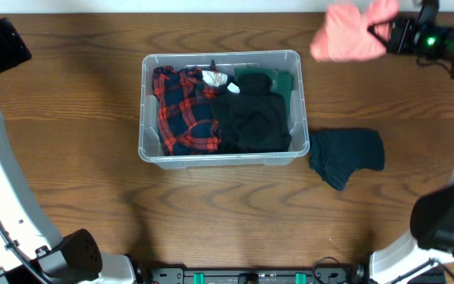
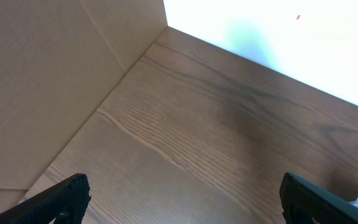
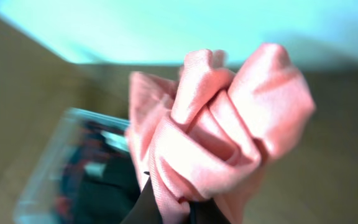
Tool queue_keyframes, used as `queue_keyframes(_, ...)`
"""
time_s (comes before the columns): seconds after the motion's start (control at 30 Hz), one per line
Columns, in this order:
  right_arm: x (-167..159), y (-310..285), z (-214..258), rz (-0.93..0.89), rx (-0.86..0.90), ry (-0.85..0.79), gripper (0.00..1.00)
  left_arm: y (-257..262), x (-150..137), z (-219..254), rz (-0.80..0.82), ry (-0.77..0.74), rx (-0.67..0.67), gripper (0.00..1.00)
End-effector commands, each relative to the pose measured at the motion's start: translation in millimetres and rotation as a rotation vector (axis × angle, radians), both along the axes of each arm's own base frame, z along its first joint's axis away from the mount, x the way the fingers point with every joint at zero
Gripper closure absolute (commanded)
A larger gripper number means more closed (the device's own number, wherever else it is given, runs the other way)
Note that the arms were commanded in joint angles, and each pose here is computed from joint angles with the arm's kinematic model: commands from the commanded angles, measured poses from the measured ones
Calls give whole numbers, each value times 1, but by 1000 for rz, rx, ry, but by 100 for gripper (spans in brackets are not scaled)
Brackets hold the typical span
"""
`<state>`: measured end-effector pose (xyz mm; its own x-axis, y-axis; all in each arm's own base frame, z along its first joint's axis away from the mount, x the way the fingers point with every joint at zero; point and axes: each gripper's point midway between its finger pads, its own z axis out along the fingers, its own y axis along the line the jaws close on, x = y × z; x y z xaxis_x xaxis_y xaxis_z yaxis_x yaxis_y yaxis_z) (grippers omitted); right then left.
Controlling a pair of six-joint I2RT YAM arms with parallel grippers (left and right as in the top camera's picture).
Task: Pack container
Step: 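Lift the pink shirt and lower it into the bin's upper left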
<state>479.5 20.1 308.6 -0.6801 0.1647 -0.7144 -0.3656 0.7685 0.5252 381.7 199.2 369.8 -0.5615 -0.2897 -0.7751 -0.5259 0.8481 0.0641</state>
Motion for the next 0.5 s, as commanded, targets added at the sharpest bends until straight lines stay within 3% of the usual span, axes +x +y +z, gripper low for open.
queue_keyframes(0.0,-21,67,34,194,170,-14,99,4,0,-5,9,19,5,2)
queue_keyframes(0.2,-38,170,37,394,174,-31,99,4,0,-5,9,19,5,2)
queue_keyframes(0.47,-51,299,38,431,198,-38,99,4,0,-5,9,19,5,2)
